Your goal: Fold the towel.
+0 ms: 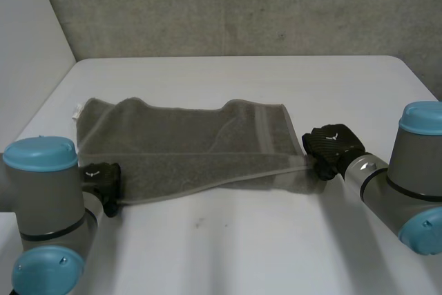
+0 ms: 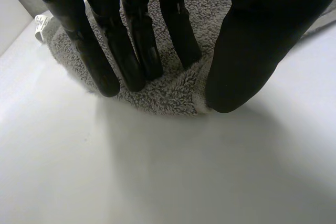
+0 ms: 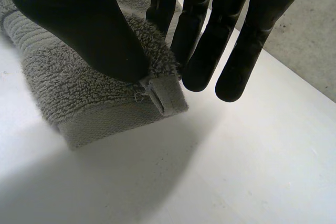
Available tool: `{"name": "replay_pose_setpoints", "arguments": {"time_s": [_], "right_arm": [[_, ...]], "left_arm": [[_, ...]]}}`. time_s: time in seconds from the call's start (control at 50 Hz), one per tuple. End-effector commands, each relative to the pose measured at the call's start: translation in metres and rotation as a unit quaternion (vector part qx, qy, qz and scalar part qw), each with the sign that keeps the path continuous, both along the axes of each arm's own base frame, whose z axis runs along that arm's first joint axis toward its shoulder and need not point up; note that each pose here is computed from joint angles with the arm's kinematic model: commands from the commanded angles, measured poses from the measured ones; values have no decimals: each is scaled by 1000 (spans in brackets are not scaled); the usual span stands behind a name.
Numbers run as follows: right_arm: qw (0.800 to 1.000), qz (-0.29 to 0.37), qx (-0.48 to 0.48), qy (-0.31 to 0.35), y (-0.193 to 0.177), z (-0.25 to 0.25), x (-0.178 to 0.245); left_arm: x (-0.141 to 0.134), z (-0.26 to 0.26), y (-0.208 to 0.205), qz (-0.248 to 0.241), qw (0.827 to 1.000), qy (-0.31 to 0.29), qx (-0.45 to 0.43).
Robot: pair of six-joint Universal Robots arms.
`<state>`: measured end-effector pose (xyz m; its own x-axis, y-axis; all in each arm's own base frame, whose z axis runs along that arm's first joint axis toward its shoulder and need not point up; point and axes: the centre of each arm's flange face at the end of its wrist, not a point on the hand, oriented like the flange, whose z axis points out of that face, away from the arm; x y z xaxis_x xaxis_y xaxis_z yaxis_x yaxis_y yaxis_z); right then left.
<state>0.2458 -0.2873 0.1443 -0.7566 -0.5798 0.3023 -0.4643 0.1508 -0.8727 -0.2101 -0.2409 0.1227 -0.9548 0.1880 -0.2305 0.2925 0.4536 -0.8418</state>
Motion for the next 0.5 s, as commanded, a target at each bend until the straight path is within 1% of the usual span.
{"name": "replay_pose_setpoints", "arguments": {"time_s": [0.02, 0.12, 0.24, 0.3, 0.34, 0.38, 0.4, 0.42, 0.44, 0.46, 0.48, 0.5], "right_arm": [[1000, 1, 2, 1, 1, -1, 0], [1000, 1, 2, 1, 1, -1, 0], [1000, 0, -1, 1, 0, 1, 0], [1000, 1, -13, -2, -3, 8, 1], [1000, 2, -29, -4, -7, 19, 2], [999, 3, -42, -6, -9, 30, 3], [999, 3, -42, -6, -9, 30, 3], [999, 5, -52, -1, -9, 40, 3], [998, 12, -55, 14, -6, 51, 2], [998, 12, -55, 14, -6, 51, 2], [998, 12, -55, 14, -6, 51, 2], [997, 23, -59, 41, -3, 67, 1]], "left_arm": [[-2, -2, -8, 0, 1000, 2, -1], [-8, -6, -15, -18, 1000, 13, 1], [-5, -6, -27, -11, 1000, 17, -3], [-6, 3, -35, -11, 1000, 19, -19], [-8, 11, -39, -12, 999, 22, -32], [-10, 36, -44, -18, 997, 24, -66], [-10, 36, -44, -18, 997, 25, -66], [-10, 54, -44, -23, 996, 23, -89], [-11, 71, -45, -36, 993, 17, -107], [-11, 71, -45, -36, 993, 17, -107], [-14, 90, -43, -64, 990, 4, -124], [-14, 90, -43, -64, 990, 4, -125]]}}
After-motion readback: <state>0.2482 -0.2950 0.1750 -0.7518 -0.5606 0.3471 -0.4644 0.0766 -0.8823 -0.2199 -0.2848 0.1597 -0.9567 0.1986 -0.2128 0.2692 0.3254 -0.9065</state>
